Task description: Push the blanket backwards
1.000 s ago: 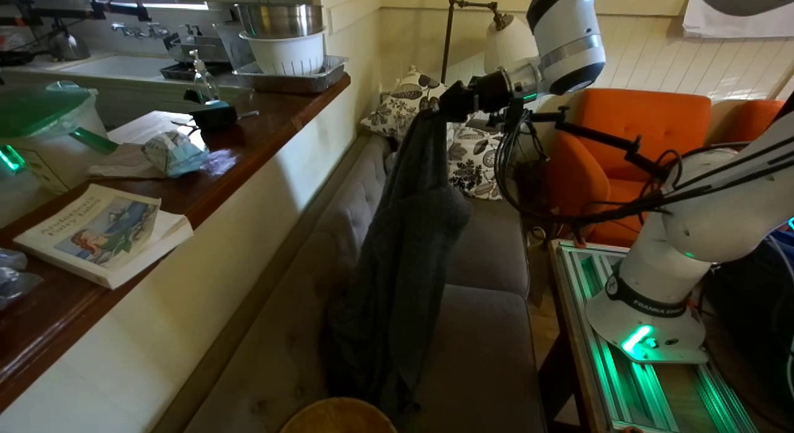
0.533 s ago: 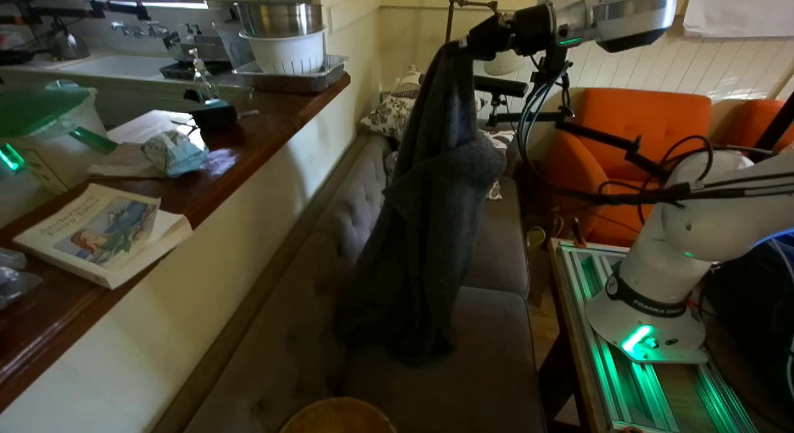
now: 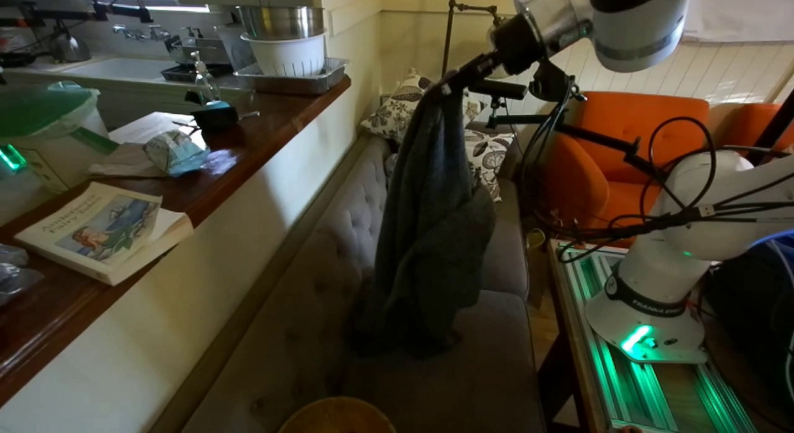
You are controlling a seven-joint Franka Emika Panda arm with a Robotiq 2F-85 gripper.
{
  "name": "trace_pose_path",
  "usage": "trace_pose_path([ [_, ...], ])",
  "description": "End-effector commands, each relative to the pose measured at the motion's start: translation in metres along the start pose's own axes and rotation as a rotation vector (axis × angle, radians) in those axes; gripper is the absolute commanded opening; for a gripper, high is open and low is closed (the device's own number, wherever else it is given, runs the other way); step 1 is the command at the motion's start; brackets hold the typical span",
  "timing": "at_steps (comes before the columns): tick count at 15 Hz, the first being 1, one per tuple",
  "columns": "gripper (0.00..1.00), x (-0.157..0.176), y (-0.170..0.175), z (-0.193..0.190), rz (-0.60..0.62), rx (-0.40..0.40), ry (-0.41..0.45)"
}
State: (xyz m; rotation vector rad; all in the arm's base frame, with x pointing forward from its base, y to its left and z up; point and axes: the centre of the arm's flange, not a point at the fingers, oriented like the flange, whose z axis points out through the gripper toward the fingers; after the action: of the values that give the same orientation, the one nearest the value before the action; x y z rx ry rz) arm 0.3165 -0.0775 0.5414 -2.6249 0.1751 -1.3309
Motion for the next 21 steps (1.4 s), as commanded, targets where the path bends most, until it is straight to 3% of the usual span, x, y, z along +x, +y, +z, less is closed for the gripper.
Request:
trace_pose_path([
  [1,0.05,-0.003,-0.005,0.004,-0.009,0.015,-0.035],
  [5,0.01,-0.001,-0.007,0.009,0.012,0.056,-0.075],
  [8,0.01,0.027,0.006,0.0,-0.039,0.076,-0.233],
  [12,0.01,0.046,0.008,0.011,-0.136,-0.005,-0.441],
  [18,0.01,0.061,-0.046,0.079,-0.284,-0.178,-0.74],
  [19,0.01,0.036,-0.03,0.056,-0.258,-0.139,-0.658],
  [21,0.05,0.033,-0.037,0.071,-0.261,-0.133,-0.688],
])
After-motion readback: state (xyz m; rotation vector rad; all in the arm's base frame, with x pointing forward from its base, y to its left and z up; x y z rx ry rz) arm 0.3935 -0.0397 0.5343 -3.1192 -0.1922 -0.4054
